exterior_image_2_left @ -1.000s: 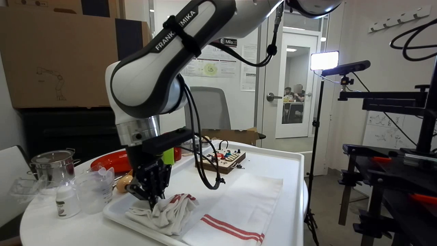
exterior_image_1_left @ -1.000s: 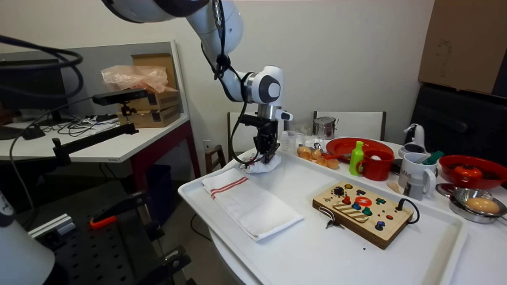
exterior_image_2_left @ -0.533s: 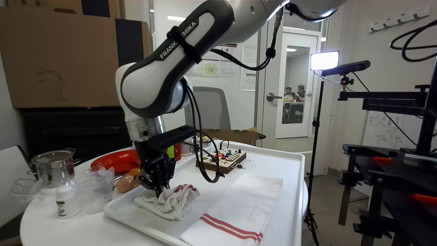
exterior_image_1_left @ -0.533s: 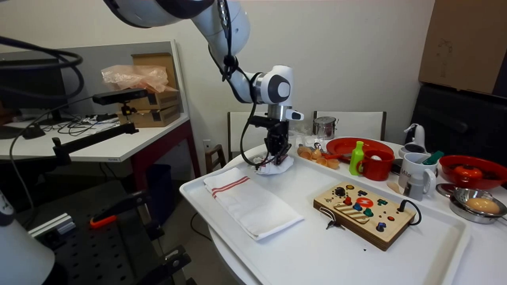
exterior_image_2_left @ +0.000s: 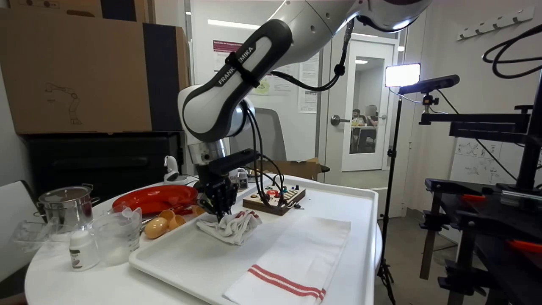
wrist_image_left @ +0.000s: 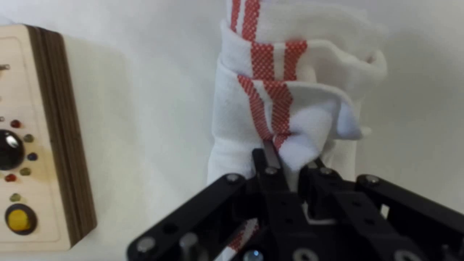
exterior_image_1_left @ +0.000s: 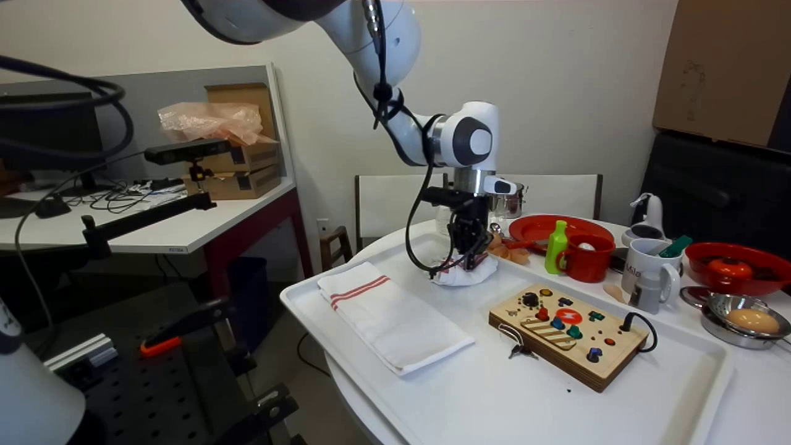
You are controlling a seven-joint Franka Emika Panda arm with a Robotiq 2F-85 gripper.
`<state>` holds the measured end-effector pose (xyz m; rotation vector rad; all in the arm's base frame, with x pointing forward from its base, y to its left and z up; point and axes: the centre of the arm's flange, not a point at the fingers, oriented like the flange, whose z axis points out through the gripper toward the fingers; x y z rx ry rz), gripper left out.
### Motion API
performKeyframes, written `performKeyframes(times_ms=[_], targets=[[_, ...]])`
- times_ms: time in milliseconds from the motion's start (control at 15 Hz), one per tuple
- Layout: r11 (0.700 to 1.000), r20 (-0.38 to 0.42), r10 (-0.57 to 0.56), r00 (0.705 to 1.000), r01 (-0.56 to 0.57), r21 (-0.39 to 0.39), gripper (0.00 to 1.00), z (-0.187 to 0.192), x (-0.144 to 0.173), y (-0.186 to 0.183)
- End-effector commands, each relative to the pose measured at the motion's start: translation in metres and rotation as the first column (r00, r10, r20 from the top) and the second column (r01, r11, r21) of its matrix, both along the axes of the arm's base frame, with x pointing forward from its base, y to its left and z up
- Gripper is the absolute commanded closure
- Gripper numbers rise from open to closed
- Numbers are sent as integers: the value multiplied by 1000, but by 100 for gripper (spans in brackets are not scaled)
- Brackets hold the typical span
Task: Use the white towel farthest from you to wipe the tray
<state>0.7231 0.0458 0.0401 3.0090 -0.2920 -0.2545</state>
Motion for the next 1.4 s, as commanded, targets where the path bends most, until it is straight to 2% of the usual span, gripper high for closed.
performKeyframes(times_ms=[0,333,533,1067,1333], targets=[[998,-18,-64,998,64,-13,97,-38,-7,-36],[994,-26,-105,994,104,-28,97,-39,-17,-68],[995,-32,-99,995,98,-37,97,-37,-28,-74],[998,-2,-59,998,59,-1,97,-29,-59,-56],[998,-49,-55,997,55,-8,97,-14,-68,-48]])
